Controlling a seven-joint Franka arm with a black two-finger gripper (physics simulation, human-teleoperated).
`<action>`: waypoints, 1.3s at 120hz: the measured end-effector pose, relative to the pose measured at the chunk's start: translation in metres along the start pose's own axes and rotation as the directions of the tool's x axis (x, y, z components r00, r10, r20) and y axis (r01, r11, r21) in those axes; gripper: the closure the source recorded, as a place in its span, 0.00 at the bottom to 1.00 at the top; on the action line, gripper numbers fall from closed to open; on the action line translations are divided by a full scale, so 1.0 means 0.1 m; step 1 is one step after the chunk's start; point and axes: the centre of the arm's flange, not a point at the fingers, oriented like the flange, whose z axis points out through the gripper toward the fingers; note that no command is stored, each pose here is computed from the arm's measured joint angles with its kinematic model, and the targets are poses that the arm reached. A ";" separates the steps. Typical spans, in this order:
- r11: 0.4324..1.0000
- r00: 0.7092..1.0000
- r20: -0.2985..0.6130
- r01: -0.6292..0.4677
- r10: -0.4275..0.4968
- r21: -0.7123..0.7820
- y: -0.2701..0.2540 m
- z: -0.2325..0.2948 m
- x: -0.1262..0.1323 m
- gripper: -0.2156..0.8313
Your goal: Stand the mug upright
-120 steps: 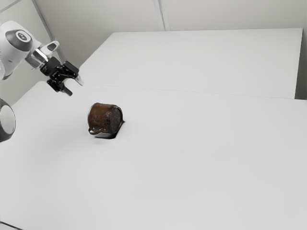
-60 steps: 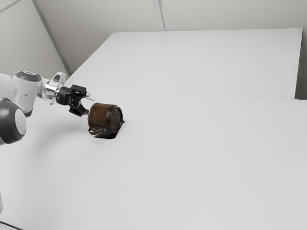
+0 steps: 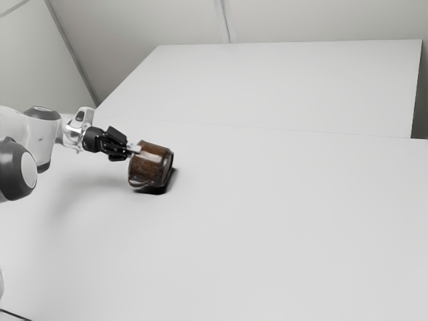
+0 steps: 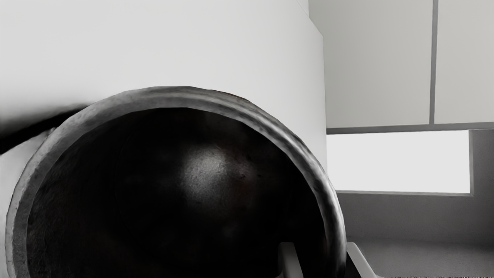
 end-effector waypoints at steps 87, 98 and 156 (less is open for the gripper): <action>0.774 0.898 0.408 -0.374 0.165 0.510 1.93 0.49 -0.23 0.95; 0.679 0.874 0.475 -0.407 0.096 0.611 1.96 0.74 -0.43 0.95; 0.360 0.916 0.397 -0.355 -0.049 0.863 1.44 1.37 -0.80 0.95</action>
